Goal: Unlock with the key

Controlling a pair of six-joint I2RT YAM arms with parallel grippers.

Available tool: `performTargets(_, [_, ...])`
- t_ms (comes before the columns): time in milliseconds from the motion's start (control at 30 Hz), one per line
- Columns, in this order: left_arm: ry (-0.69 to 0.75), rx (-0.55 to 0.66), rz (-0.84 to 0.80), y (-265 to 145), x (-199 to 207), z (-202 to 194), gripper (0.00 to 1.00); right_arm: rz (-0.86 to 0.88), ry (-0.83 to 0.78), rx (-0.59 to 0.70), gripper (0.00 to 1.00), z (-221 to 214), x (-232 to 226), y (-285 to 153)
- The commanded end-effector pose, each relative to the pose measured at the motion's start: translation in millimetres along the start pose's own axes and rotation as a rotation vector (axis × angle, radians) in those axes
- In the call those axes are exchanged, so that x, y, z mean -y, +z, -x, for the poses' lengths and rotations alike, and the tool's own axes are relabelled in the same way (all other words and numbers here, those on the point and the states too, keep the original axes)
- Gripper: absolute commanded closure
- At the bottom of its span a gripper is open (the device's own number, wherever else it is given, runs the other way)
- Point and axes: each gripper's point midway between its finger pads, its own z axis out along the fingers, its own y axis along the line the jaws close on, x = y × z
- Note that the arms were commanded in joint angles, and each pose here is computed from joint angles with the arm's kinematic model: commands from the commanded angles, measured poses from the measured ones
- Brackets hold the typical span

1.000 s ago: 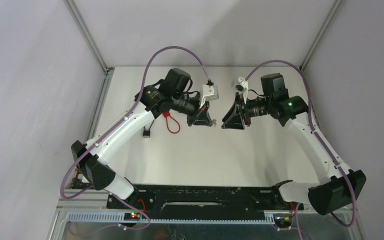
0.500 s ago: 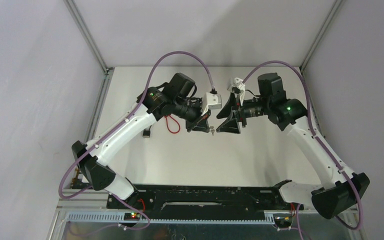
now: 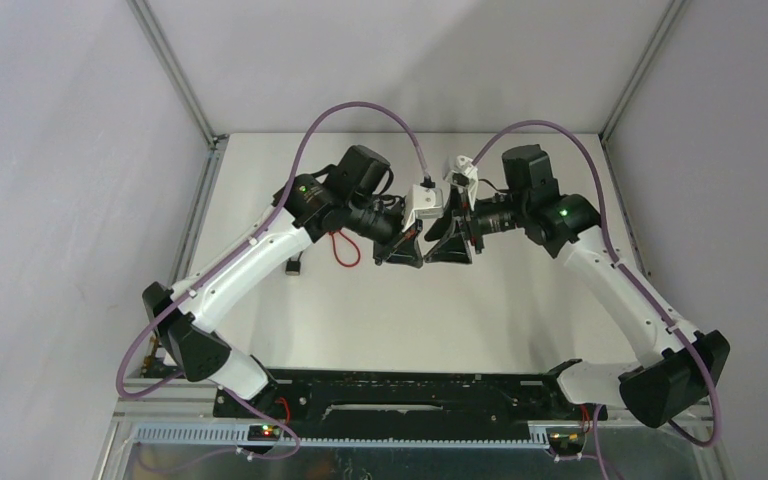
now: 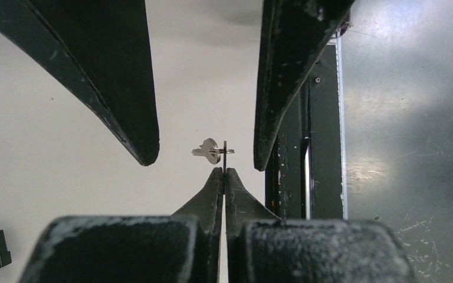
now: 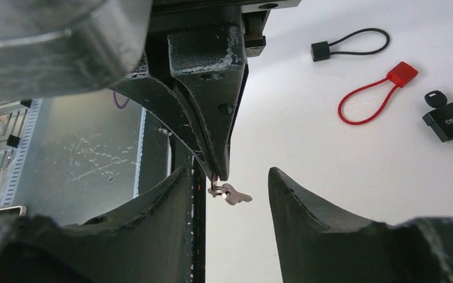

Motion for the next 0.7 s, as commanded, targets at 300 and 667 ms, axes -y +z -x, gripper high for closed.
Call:
performTargets(300, [0.034,0.068,-0.017,-10.8,14.0,17.4,1.0,0.009,0.004,-0.015,0.6,-3.9,2.2,5.8])
performTargets(667, [0.032,0.068,-0.007,-10.8,12.9,16.5,1.0,0.002,0.001,-0.028,0.71,-7.3,0.8,3.2])
